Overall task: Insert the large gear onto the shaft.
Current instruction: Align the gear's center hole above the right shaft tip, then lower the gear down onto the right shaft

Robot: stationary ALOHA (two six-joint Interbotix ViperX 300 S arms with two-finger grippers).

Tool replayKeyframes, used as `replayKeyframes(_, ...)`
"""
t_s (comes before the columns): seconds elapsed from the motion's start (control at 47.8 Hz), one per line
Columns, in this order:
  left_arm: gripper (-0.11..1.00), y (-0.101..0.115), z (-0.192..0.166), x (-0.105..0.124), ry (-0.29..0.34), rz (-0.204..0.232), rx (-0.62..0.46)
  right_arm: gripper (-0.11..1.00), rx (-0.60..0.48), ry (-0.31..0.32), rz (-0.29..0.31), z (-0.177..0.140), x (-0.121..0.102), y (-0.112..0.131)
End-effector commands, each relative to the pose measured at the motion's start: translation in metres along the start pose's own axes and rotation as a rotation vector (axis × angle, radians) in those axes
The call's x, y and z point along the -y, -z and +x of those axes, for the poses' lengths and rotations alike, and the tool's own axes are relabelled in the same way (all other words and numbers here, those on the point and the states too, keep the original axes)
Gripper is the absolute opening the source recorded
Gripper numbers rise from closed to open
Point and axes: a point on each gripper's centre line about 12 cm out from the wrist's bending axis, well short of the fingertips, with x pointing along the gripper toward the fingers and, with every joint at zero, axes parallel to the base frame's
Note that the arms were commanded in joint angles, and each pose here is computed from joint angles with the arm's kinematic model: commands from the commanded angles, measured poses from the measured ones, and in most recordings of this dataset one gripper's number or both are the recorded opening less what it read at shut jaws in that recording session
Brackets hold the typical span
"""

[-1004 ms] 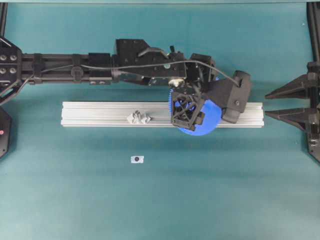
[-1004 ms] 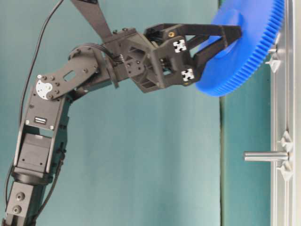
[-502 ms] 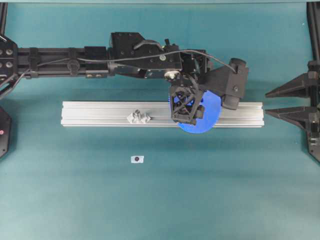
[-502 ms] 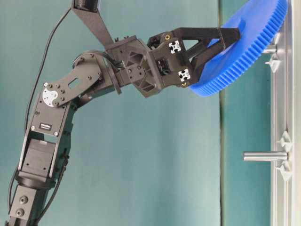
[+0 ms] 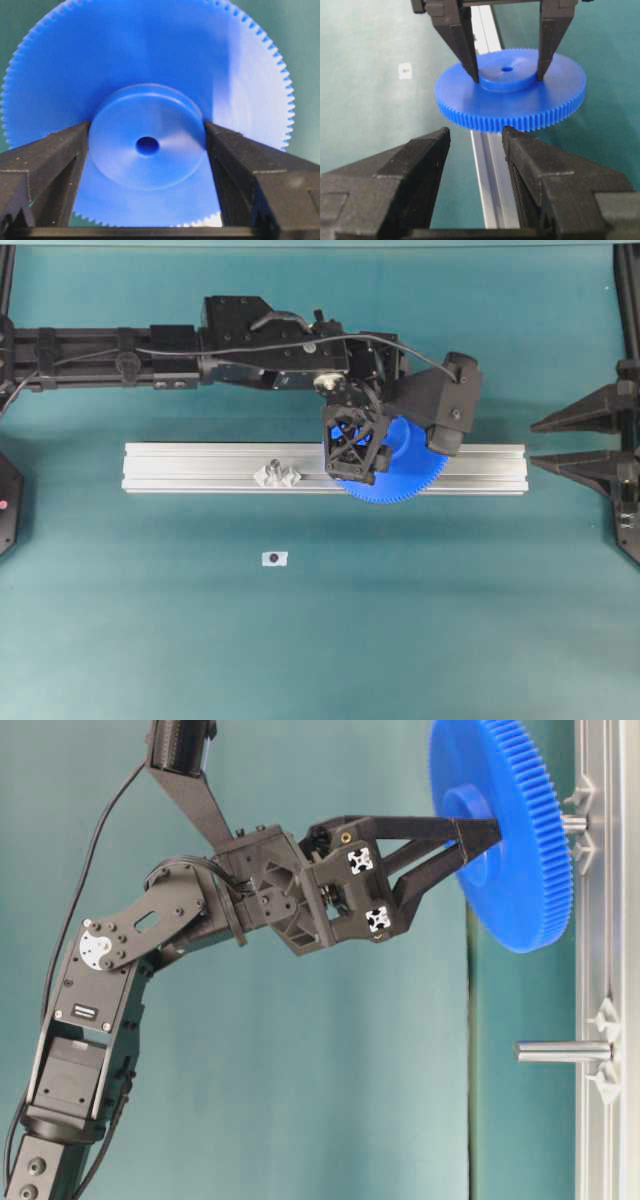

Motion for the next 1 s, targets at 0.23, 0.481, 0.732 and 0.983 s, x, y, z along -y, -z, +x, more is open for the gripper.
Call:
replayKeyframes(0.23,0.79,-0.013,-0.017,-0.035,-0.068,-0.003,0.078,0.57,0.016,0.003,0.009,0.0,0.0,-0.007)
replayKeyframes(0.481,0.79,-0.011,-0.02,-0.044,-0.078,-0.017,0.081,0.57,0.014,0.003,0.008,0.0,0.0,-0.006)
replayKeyframes(0.732,0.79,-0.009,-0.018,-0.044,-0.072,-0.02,0.068,0.57,0.016,0.005,0.01,0.0,0.0,-0.007)
replayKeyframes(0.983,0.78,-0.008,-0.017,-0.044,-0.071,-0.019,0.066,0.57,0.017,0.003,0.009,0.0,0.0,-0.007)
